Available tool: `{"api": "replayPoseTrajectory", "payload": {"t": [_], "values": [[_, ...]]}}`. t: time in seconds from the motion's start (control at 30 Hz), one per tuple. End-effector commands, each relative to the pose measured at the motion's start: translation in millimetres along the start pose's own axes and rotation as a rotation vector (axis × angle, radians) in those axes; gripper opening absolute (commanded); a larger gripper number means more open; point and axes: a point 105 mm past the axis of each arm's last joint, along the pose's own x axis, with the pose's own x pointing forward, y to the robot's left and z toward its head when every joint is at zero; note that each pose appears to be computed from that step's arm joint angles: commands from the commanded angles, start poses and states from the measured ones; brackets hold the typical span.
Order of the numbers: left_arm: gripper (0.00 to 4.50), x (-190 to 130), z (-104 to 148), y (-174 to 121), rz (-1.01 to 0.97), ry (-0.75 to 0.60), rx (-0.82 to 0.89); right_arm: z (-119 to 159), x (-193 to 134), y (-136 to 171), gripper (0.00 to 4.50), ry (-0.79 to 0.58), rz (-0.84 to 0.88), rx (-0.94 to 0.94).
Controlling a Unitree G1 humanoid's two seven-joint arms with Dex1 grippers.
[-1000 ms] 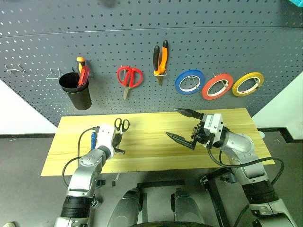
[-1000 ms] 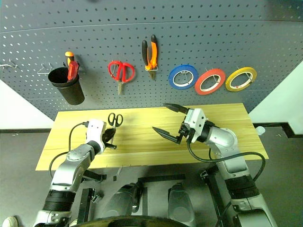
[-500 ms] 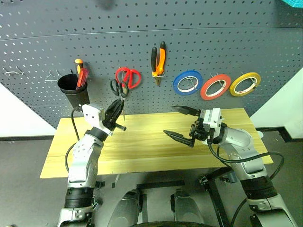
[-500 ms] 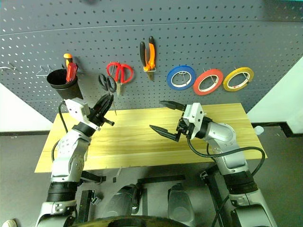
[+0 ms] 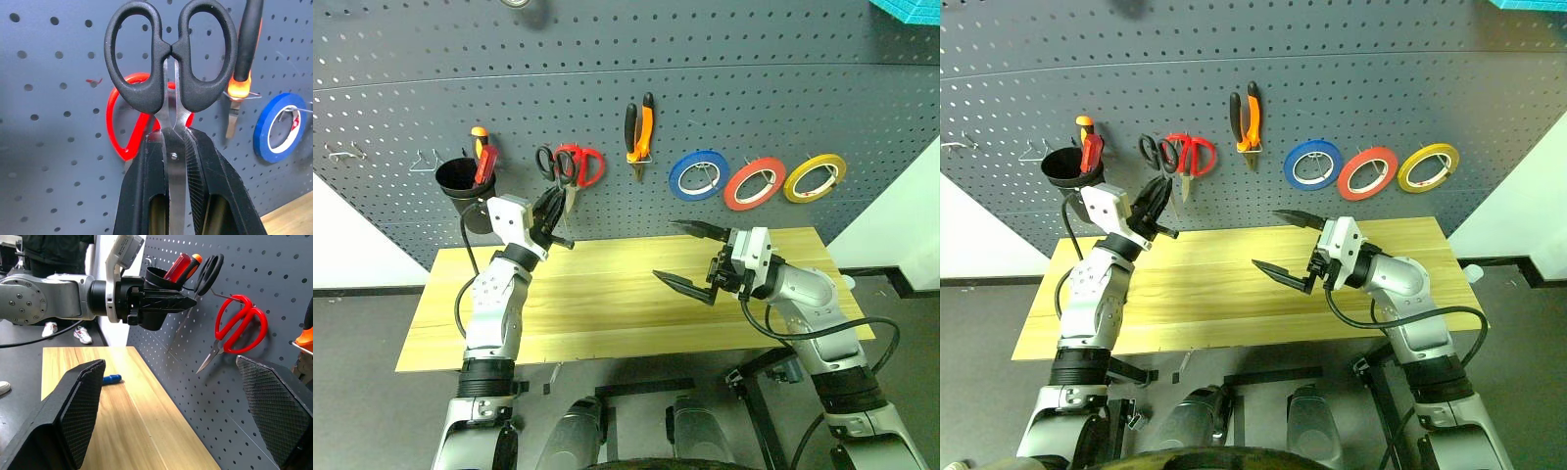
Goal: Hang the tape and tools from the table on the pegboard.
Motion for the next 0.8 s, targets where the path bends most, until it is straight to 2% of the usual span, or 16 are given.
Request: {"api": "replayPoseTrajectory", "payload": {"t": [0.03,0.37,0.8], "values": [[0.18,-3,13,4,0.016,-0.057,0.011,6,-4,-5,4.50,-0.013,-0.022,-0.039],[0.18,-12,2,16,0.065,-0.003,0.042,5,-3,-5,4.50,-0.008,-0.018,-0.044],[0.18,3,-15,14,0.053,0.077,0.095,5,-4,-3,4.50,-0.004,-0.025,-0.047]]}}
